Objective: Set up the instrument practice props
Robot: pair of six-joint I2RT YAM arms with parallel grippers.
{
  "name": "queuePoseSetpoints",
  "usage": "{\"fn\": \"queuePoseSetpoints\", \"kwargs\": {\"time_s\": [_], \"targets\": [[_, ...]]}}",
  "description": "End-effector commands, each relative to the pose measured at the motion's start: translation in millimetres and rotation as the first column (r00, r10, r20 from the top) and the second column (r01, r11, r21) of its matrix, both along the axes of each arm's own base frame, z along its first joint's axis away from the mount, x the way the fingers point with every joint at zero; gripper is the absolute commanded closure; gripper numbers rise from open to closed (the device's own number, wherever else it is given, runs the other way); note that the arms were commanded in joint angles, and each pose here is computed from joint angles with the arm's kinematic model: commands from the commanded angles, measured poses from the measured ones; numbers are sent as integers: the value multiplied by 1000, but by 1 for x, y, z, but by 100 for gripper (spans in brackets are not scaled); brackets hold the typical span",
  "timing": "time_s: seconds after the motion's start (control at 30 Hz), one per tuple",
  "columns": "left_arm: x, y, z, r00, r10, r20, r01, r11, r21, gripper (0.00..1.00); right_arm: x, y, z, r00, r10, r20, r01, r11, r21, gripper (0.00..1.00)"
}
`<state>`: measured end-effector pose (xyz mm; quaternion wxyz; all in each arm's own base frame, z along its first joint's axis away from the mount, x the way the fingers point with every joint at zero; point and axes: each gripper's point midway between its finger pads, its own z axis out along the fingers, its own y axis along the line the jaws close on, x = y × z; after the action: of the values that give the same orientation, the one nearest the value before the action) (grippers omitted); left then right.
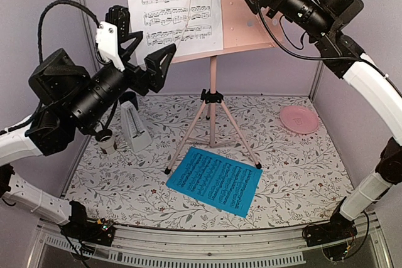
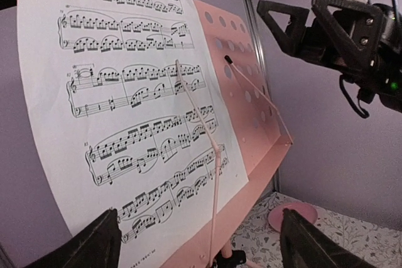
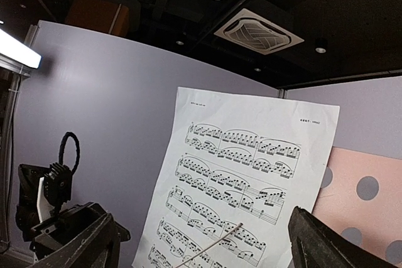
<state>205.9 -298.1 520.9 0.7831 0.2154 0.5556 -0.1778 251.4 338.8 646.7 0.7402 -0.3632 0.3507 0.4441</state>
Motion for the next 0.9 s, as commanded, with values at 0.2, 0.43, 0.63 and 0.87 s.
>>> {"fn": "queuePoseSetpoints", "kwargs": {"time_s": [0.2,0.43,0.63,0.87], "targets": [[-11,46,-74,973,-24,-232,10,998,-60,17,-25,-13,-33,999,3,-47,-10,987,-161,5],[6,57,-163,897,-33,-441,14,999,-46,19,-44,-20,-98,986,50,-161,-89,964,-249,5],[31,52,-236,811,-92,-578,86,996,-38,26,-40,-21,-182,945,13,-326,-120,943,-312,9],[57,29,-301,744,-79,-663,167,984,70,29,-16,-32,-291,855,-177,-488,-44,912,-407,11]]}}
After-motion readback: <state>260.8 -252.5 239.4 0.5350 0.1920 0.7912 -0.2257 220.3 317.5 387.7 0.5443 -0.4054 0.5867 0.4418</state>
